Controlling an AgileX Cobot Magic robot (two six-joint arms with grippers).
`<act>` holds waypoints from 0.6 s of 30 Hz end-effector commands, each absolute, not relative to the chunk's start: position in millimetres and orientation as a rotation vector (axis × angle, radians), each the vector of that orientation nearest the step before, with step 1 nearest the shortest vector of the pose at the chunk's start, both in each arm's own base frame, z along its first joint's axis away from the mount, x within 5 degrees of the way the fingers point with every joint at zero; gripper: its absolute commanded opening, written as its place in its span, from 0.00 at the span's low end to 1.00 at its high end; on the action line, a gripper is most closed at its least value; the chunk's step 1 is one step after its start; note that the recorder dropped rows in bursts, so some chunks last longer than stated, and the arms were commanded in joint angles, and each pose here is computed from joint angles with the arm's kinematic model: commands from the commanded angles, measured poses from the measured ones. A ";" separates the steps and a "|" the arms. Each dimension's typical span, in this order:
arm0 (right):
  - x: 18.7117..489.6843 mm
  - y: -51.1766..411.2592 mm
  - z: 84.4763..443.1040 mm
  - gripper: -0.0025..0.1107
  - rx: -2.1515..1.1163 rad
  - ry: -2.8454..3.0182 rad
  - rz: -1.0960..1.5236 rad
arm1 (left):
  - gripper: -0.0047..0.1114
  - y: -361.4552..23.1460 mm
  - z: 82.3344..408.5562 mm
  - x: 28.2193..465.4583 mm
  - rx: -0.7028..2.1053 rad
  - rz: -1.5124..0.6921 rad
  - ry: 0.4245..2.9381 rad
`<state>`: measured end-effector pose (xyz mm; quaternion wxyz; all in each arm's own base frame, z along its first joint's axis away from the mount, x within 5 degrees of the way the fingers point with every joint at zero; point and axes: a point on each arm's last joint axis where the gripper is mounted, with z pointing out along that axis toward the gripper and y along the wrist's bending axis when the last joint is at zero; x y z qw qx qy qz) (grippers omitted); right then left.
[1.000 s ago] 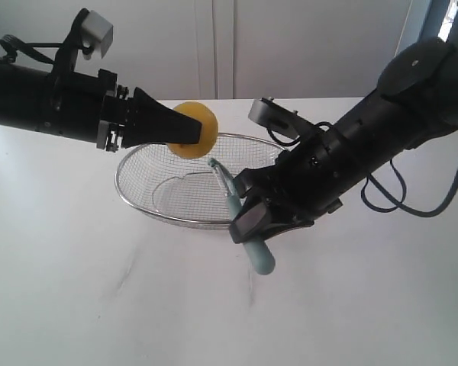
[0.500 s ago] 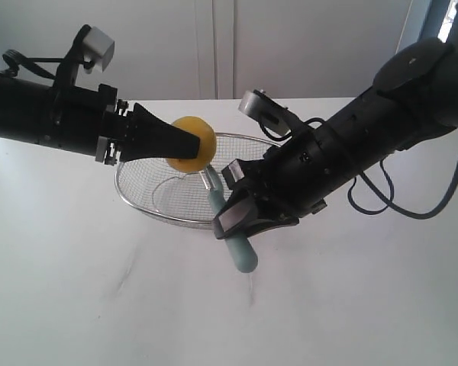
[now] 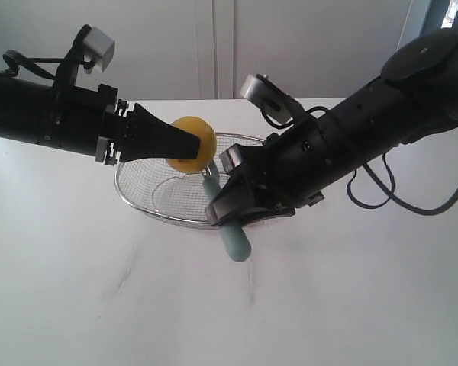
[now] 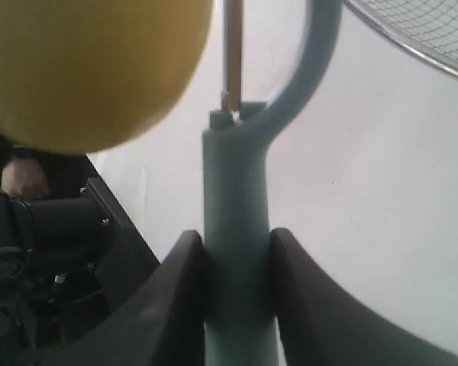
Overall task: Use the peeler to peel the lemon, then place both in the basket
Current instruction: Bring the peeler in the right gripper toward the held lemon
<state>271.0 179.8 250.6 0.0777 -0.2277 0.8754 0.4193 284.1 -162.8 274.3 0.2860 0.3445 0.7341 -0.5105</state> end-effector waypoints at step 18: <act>274.1 175.7 268.9 0.02 -0.519 2.555 1.187 | 0.04 -163.7 279.7 278.8 0.933 -1.433 1.924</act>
